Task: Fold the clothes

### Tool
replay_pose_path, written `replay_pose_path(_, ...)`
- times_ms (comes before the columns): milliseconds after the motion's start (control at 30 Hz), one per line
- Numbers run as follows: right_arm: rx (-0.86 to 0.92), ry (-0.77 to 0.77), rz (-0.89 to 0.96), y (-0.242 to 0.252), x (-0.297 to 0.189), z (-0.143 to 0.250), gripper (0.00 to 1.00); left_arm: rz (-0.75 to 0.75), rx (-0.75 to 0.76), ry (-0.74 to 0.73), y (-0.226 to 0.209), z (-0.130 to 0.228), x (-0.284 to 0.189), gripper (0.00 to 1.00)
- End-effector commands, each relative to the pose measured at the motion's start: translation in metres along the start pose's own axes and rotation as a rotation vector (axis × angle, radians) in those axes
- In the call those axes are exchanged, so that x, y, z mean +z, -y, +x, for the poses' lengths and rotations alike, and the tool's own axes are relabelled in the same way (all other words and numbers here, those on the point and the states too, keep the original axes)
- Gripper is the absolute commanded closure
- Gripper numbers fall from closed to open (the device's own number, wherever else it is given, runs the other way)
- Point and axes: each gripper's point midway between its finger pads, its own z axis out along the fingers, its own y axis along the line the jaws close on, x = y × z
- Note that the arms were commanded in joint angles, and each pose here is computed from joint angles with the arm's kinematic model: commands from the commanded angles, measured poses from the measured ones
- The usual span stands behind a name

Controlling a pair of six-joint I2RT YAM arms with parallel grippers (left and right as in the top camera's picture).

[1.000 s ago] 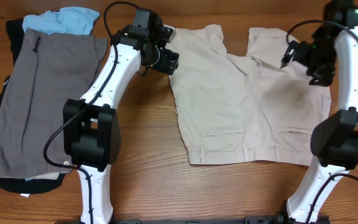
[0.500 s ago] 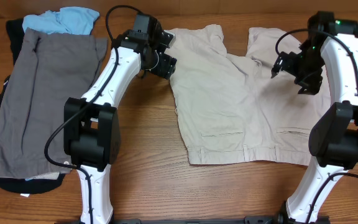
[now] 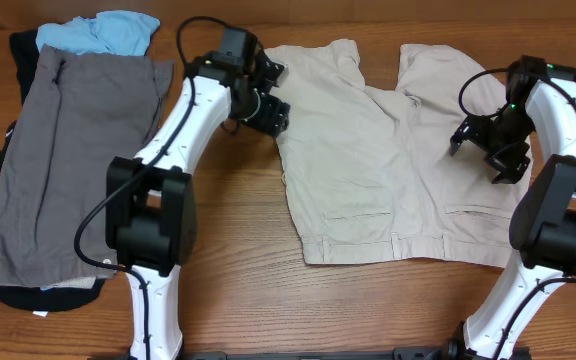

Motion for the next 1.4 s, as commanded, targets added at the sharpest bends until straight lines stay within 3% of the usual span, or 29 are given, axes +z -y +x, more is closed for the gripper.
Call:
replay_pose_path(0,-0.019,0.022,-0.019,-0.005,-0.003,-0.003,0.0,0.064,-0.019,-0.04,0.026,0.01,0.01,0.34)
replay_pose_path(233,-0.037,0.049,-0.04,-0.009,-0.004,-0.01,0.0,-0.086,-0.174,-0.155,0.003,0.052,0.03,0.38)
replay_pose_path(567,-0.053,0.055,-0.043,-0.01,-0.004,-0.012,0.0,-0.053,-0.216,-0.089,0.002,0.054,0.054,0.43)
replay_pose_path(767,-0.053,0.055,-0.043,-0.01,-0.004,-0.012,0.0,-0.041,-0.263,-0.042,0.001,0.052,0.065,0.78)
replay_pose_path(867,-0.052,0.055,-0.043,-0.01,-0.004,-0.012,0.0,-0.117,-0.263,-0.037,-0.013,0.053,0.063,0.96)
replay_pose_path(933,-0.053,0.054,-0.045,-0.01,-0.004,-0.012,0.0,-0.197,-0.263,-0.022,-0.031,0.052,0.06,0.96)
replay_pose_path(1133,-0.053,0.054,-0.045,-0.01,-0.004,-0.012,0.0,-0.392,-0.18,0.13,-0.095,0.02,0.039,0.96)
replay_pose_path(1367,-0.053,0.057,-0.047,-0.011,-0.004,-0.012,0.0,-0.559,-0.048,0.471,-0.172,-0.05,-0.012,0.96)
